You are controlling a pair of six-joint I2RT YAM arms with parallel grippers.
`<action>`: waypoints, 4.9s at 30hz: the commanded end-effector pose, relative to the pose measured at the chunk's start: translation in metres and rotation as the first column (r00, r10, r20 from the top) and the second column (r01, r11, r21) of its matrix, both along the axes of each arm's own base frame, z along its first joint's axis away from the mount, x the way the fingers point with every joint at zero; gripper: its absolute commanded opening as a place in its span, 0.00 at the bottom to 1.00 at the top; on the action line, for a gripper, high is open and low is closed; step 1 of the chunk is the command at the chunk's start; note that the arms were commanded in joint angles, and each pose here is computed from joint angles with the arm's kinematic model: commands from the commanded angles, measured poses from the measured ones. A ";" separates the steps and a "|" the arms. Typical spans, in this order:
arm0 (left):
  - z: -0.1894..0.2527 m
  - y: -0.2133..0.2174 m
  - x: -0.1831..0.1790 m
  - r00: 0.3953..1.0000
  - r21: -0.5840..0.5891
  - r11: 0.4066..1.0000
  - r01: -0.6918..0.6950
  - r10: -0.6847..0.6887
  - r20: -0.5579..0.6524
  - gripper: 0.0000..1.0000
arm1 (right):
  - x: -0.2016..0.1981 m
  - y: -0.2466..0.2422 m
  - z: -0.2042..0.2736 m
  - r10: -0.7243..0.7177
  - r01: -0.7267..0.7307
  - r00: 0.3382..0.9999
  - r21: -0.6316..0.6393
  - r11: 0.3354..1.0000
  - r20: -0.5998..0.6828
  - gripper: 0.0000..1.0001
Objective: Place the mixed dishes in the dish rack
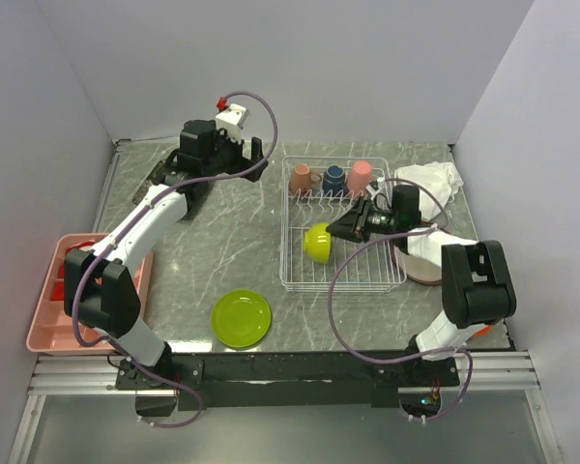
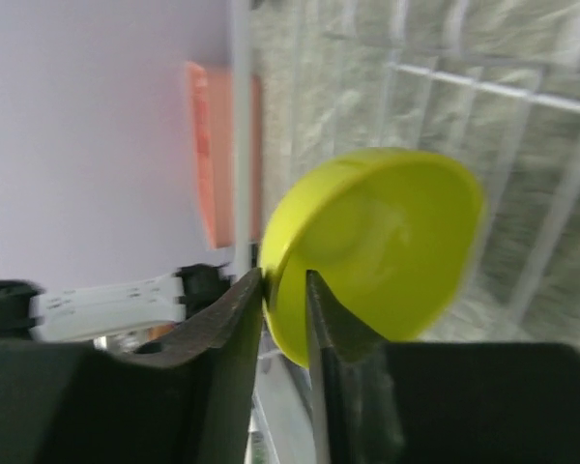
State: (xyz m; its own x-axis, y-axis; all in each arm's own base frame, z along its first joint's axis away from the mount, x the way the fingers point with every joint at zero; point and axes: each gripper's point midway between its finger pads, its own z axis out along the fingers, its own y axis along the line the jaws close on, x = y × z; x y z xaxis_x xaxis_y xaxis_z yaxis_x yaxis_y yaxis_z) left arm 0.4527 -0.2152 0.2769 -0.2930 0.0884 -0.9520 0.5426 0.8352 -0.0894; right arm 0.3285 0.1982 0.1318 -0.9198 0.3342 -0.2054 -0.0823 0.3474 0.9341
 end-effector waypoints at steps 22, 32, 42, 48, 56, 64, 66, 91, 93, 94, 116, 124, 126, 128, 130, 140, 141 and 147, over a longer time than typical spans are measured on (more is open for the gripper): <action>0.032 -0.003 0.003 0.994 -0.026 1.000 -0.005 0.008 0.113 1.00 | -0.118 -0.209 0.043 0.260 0.081 0.956 -0.972 0.219 0.138 0.50; 0.030 -0.019 0.024 0.996 -0.055 0.998 0.019 -0.015 0.084 1.00 | -0.184 -0.264 -0.016 0.054 -0.084 0.996 -0.982 0.166 -0.076 0.48; 0.038 -0.030 0.045 0.997 -0.002 0.999 0.033 -0.033 0.067 1.00 | -0.184 -0.286 -0.052 -0.021 -0.150 0.988 -0.976 0.160 -0.155 0.47; 0.033 -0.038 0.055 0.998 0.017 0.999 0.032 -0.033 0.057 0.99 | -0.189 -0.299 -0.063 -0.042 -0.187 0.980 -0.970 0.155 -0.196 0.45; 0.030 -0.061 0.049 0.994 0.052 0.996 0.077 -0.081 0.078 1.00 | -0.192 -0.298 -0.067 -0.046 -0.227 0.969 -0.950 0.215 -0.242 0.24; 0.029 -0.058 0.048 0.994 0.056 0.996 0.069 -0.073 0.082 1.00 | -0.190 -0.290 -0.055 -0.052 -0.234 0.965 -0.933 0.272 -0.257 0.06; 0.029 -0.054 0.047 0.994 0.061 0.996 0.062 -0.067 0.085 1.00 | -0.191 -0.289 -0.042 -0.045 -0.229 0.967 -0.934 0.275 -0.250 0.00; 0.053 0.071 0.043 0.964 0.084 0.968 -0.238 0.225 0.143 0.99 | -0.008 -0.065 0.193 0.314 -0.066 0.794 -0.439 0.896 0.521 0.00; 0.049 0.078 0.041 0.961 0.116 0.962 -0.249 0.231 0.153 1.00 | -0.008 -0.040 0.211 0.259 -0.093 0.714 -0.278 0.956 0.650 0.00; 0.051 0.082 0.039 0.957 0.123 0.957 -0.261 0.240 0.163 0.99 | -0.007 -0.036 0.216 0.219 -0.085 0.695 -0.224 0.971 0.685 0.00; 0.042 0.117 -0.001 0.950 0.217 0.930 -0.296 0.264 0.166 0.99 | -0.031 0.066 0.107 0.234 -0.305 0.916 0.186 0.934 0.327 0.00; 0.039 0.125 0.001 0.947 0.223 0.924 -0.310 0.281 0.156 1.00 | -0.045 0.063 0.081 0.241 -0.302 0.940 0.257 0.918 0.241 0.00; 0.038 0.124 0.002 0.948 0.220 0.925 -0.308 0.279 0.153 0.99 | -0.046 0.063 0.080 0.249 -0.315 0.936 0.269 0.910 0.250 0.00; 0.036 0.124 0.002 0.950 0.220 0.927 -0.304 0.276 0.149 0.99 | -0.045 0.063 0.073 0.246 -0.303 0.945 0.295 0.906 0.217 0.00; 0.036 0.124 0.002 0.950 0.221 0.927 -0.303 0.275 0.148 0.99 | -0.044 0.063 0.063 0.243 -0.286 0.955 0.305 0.909 0.169 0.00; 0.029 0.125 0.000 0.952 0.235 0.925 -0.299 0.273 0.136 0.99 | -0.042 0.064 0.031 0.260 -0.265 0.964 0.302 0.916 0.059 0.00; 0.028 0.125 0.000 0.952 0.237 0.924 -0.302 0.276 0.135 0.99 | -0.042 0.064 0.028 0.263 -0.266 0.963 0.296 0.918 0.048 0.00; 0.024 0.124 0.001 0.953 0.230 0.926 -0.299 0.276 0.126 0.99 | -0.042 0.054 -0.005 0.281 -0.268 0.958 0.161 0.950 -0.065 0.00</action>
State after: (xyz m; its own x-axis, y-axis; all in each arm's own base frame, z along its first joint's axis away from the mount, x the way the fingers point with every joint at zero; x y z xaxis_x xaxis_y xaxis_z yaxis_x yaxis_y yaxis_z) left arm 0.4564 -0.0912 0.2870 -0.2939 0.2542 -0.9214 0.2751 0.9457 0.1732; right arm 0.2920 0.2576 0.1573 -0.9829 0.1242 -0.1360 -0.1303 0.0535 0.9900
